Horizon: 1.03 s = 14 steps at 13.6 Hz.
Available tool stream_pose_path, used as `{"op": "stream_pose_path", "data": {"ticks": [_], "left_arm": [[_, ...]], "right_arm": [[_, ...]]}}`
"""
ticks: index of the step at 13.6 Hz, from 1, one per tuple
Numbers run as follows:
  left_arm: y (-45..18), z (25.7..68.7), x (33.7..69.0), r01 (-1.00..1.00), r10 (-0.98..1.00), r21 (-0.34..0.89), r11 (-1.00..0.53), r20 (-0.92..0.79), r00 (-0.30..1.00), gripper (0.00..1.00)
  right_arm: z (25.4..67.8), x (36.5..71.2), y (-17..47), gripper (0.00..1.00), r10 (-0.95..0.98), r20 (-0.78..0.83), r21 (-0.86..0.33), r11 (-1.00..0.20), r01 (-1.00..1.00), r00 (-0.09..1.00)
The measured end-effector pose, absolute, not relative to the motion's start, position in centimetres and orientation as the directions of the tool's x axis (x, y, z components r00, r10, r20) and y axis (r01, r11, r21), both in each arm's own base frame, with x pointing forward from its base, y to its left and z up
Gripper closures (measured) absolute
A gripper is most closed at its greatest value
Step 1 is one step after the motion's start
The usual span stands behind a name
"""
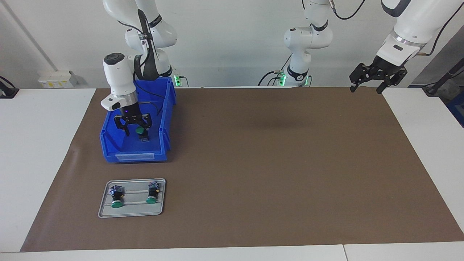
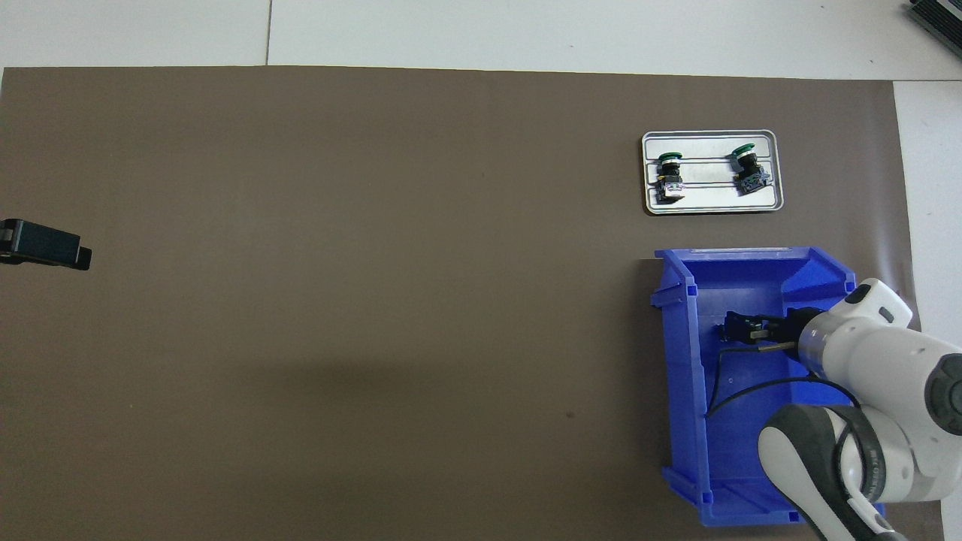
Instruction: Place and press button with both arms
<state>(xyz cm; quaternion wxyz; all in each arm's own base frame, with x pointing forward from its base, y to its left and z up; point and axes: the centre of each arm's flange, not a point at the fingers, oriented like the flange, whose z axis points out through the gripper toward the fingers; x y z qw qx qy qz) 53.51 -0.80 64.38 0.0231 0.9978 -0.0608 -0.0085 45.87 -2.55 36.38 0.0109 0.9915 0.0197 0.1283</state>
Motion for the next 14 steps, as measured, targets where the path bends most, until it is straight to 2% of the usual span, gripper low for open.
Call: {"op": "stream_pose_path", "data": {"ticks": [6, 10, 12, 14], "left_arm": [[-0.8, 64.4, 53.5, -0.121, -0.122, 0.047, -0.992, -0.014, 0.992, 0.00], [-0.8, 64.4, 53.5, -0.121, -0.122, 0.047, -0.992, -0.014, 0.992, 0.00], [-0.8, 64.4, 53.5, -0.121, -0.122, 0.047, -0.992, -0.014, 0.992, 0.00], [-0.8, 64.4, 53.5, -0.121, -0.122, 0.047, -0.992, -0.014, 0.992, 0.00]], "right_arm": [[51.0, 50.1, -3.6, 0.00, -0.054, 0.161, 0.025, -0.998, -0.059, 0.986], [58.3, 51.4, -4.3, 0.00, -0.101, 0.074, 0.038, -0.994, -0.104, 0.992], [62.4, 52.2, -4.4, 0.00, -0.129, 0.027, 0.007, -0.992, -0.130, 0.991], [64.8, 53.1, -4.7, 0.00, -0.146, 0.005, -0.004, -0.989, -0.146, 0.989]]}}
